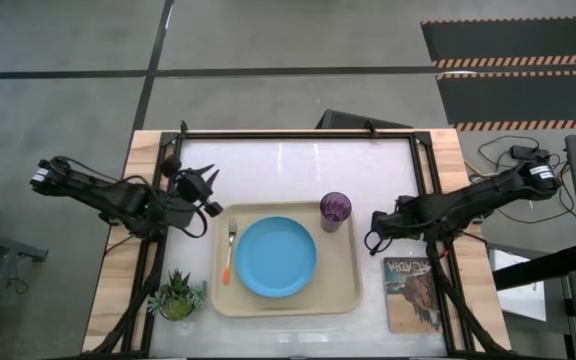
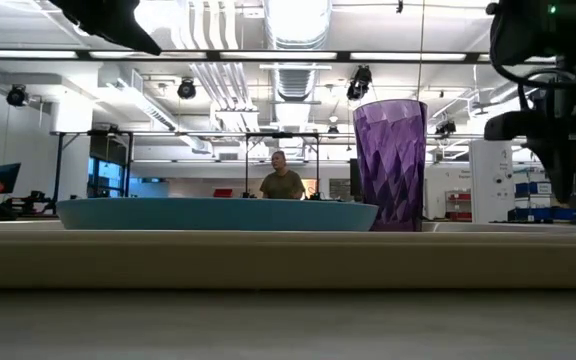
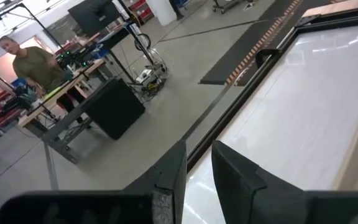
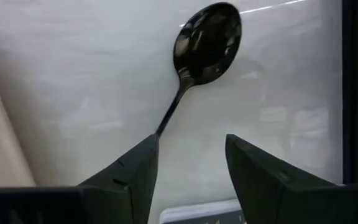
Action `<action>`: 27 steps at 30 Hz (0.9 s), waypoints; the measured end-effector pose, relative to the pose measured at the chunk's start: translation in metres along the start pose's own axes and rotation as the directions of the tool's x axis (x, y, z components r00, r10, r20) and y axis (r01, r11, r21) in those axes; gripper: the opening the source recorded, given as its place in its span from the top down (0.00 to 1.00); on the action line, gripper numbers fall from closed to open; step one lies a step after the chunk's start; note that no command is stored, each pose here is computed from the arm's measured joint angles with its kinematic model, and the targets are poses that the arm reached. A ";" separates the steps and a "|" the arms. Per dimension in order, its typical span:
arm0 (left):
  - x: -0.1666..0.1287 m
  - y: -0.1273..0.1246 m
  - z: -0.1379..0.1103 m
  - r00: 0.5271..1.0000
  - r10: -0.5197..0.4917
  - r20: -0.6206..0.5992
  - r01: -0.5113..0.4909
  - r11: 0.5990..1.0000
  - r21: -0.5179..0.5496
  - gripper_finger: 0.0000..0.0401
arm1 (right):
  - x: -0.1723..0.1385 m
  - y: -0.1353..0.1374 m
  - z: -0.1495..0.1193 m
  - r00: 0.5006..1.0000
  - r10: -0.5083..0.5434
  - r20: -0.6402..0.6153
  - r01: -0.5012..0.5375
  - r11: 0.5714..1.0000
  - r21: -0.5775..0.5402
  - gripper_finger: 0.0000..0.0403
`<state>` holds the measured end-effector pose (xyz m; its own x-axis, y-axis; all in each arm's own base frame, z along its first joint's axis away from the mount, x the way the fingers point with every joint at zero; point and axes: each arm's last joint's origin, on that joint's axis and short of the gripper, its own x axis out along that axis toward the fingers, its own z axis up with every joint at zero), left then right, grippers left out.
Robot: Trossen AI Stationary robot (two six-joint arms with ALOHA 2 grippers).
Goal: Pick and place plate/cup/fork/spoon on tray
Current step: Put the black spoon on the white tray to the right side of the blue plate
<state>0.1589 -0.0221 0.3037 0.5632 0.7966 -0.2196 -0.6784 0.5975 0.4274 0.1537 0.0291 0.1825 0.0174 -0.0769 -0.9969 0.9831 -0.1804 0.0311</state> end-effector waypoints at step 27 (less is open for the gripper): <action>-0.002 0.006 -0.006 1.000 -0.004 0.006 0.004 1.000 -0.012 0.85 | 0.045 0.028 -0.012 0.992 -0.086 0.091 0.088 0.996 -0.023 0.63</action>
<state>0.1509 -0.0197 0.3015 0.5689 0.7936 -0.2156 -0.6819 0.6018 0.4159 0.1839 0.0329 0.1378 -0.0838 -0.1500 -0.9851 0.9846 -0.1644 -0.0587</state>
